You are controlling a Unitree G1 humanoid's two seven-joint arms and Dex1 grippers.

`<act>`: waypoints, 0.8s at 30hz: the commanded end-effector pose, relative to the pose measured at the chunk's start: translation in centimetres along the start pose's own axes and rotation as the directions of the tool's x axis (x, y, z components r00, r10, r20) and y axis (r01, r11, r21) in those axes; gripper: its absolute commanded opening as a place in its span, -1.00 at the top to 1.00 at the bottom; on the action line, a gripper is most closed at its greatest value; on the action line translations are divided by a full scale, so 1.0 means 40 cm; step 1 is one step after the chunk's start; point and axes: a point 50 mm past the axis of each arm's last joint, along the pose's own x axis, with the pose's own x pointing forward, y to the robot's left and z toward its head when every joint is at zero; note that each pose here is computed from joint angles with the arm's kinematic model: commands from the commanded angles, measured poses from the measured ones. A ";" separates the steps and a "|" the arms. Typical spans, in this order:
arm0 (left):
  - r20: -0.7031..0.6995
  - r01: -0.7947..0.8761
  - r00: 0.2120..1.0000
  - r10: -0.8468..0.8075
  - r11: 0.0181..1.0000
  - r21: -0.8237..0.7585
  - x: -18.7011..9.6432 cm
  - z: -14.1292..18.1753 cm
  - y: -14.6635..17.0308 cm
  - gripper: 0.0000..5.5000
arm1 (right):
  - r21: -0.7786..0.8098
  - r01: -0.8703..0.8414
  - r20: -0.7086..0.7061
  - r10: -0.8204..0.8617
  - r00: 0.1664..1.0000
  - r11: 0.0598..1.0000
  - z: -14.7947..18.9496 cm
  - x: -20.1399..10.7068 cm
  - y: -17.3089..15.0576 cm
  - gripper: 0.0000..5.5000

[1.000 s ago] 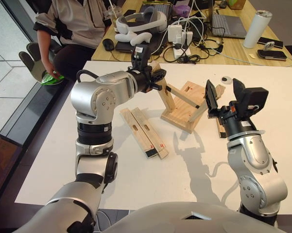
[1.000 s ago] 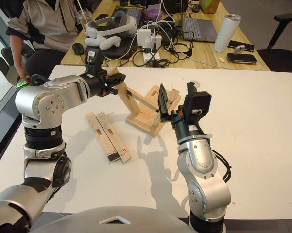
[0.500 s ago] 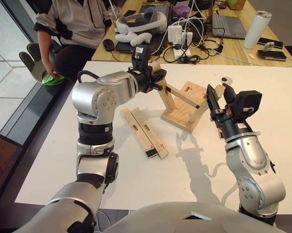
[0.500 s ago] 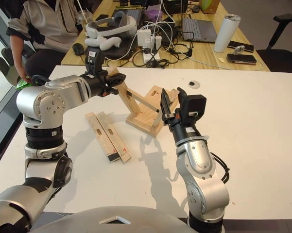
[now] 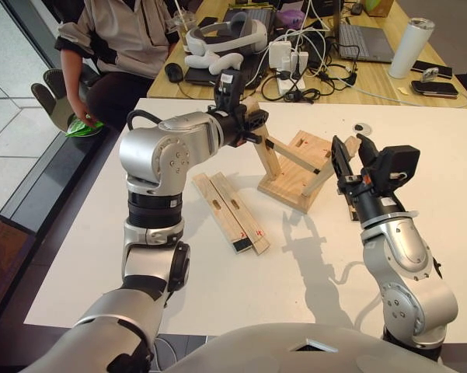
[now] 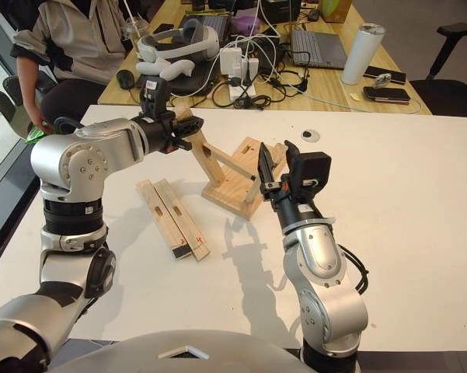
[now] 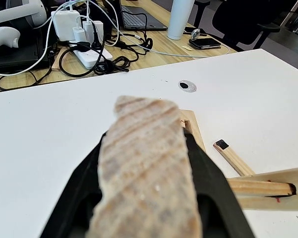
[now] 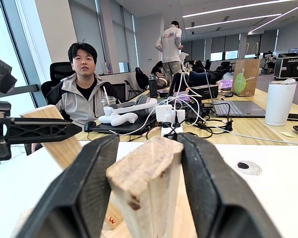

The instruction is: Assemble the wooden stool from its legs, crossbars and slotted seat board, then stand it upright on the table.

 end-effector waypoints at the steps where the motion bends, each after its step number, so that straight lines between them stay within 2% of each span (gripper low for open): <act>1: -0.227 0.041 0.973 -0.041 0.999 -0.005 0.025 -0.123 -0.028 0.63 | 0.003 -0.013 -0.042 0.013 0.999 1.000 -0.014 -0.002 0.001 0.29; 4: -0.217 0.058 0.975 -0.051 0.998 0.024 0.024 -0.118 -0.034 0.62 | 0.004 -0.016 -0.041 0.017 0.999 1.000 -0.015 -0.002 0.002 0.29; 5: -0.211 0.058 0.976 -0.050 0.998 0.029 0.024 -0.116 -0.034 0.49 | 0.004 -0.018 -0.040 0.018 0.999 1.000 -0.014 -0.002 0.002 0.29; 9: -0.157 0.038 0.987 -0.037 0.999 0.009 0.021 -0.099 -0.031 0.25 | 0.001 -0.021 -0.039 0.021 0.999 1.000 -0.014 -0.003 0.002 0.30; 17: -0.025 0.010 1.000 -0.013 0.995 -0.104 0.011 -0.047 -0.024 0.24 | -0.004 -0.025 -0.038 0.025 0.999 1.000 -0.013 -0.002 0.001 0.30; 24: 0.121 0.022 0.993 -0.001 0.985 -0.174 -0.029 0.004 -0.017 0.24 | -0.015 -0.014 -0.038 0.014 0.999 1.000 -0.013 -0.003 -0.005 0.30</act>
